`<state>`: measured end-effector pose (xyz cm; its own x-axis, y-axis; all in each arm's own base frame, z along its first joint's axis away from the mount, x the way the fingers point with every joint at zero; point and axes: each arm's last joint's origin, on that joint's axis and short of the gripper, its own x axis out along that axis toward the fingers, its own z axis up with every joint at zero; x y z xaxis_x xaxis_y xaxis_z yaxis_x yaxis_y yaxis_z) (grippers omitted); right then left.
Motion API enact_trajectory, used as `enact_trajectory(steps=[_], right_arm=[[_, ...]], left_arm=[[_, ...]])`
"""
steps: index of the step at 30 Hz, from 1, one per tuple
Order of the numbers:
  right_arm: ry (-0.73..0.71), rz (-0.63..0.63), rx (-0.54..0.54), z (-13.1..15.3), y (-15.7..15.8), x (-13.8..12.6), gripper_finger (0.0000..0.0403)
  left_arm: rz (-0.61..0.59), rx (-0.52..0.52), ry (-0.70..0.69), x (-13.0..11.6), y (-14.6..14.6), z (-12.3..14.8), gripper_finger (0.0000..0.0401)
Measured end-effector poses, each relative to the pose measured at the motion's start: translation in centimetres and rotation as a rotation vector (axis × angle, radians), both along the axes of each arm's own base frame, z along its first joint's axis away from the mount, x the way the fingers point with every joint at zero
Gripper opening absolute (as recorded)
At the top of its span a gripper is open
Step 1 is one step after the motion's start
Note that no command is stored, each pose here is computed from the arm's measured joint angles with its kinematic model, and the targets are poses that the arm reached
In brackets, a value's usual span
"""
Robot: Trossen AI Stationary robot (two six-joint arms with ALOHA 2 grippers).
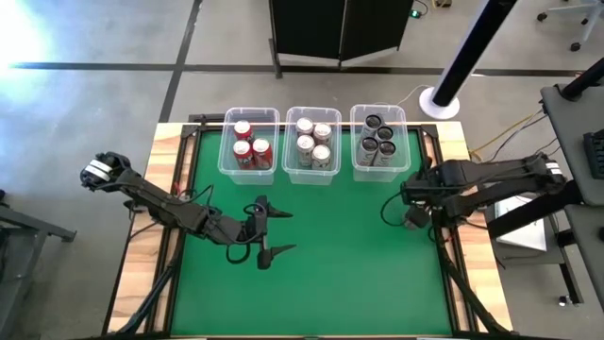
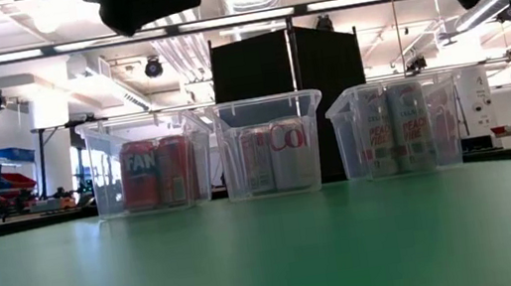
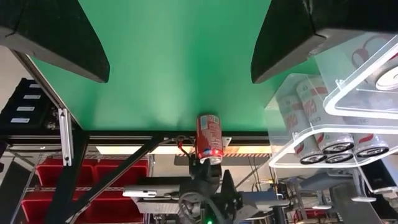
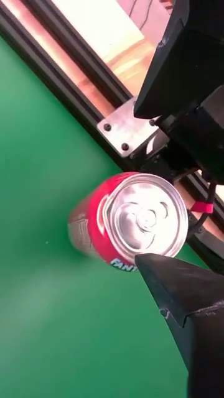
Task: Sort soda cans
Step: Put the orange soda can into the left transparent bin
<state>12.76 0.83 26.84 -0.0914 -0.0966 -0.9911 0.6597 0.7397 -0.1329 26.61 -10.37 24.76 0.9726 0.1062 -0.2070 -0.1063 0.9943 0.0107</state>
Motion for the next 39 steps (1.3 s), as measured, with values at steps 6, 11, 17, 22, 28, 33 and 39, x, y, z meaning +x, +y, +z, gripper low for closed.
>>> enact_trajectory(steps=[6, 11, 17, 22, 28, 33, 39], right_arm=[[-0.032, 0.004, 0.079, -0.7, -0.4, 0.5, 0.0368], [-0.048, 0.003, 0.158, -1.6, -0.1, 0.8, 0.0368], [-0.054, 0.017, 0.158, -1.7, -0.1, 0.9, 0.0368], [-0.061, 0.045, 0.076, -0.7, -0.4, 0.9, 0.0368], [-0.056, 0.048, 0.004, 0.8, -0.6, 0.5, 0.0368], [-0.047, 0.022, 0.015, 0.4, -0.6, 0.3, 0.0368], [-0.028, -0.001, 0.071, -1.3, -0.4, 0.3, 0.0368]], left_arm=[[0.000, -0.001, -0.004, 0.1, 0.0, 0.2, 0.0375], [0.000, 0.001, 0.001, 0.0, 0.0, 0.1, 0.0375], [0.000, 0.004, 0.014, 0.0, 0.0, 0.0, 0.0375], [0.000, 0.005, 0.018, 0.0, 0.0, 0.0, 0.0375], [0.000, 0.005, 0.017, 0.0, 0.0, 0.0, 0.0375], [0.000, 0.004, 0.017, 0.0, 0.0, -0.1, 0.0375], [0.001, 0.001, 0.017, 0.0, 0.0, -0.1, 0.0375]])
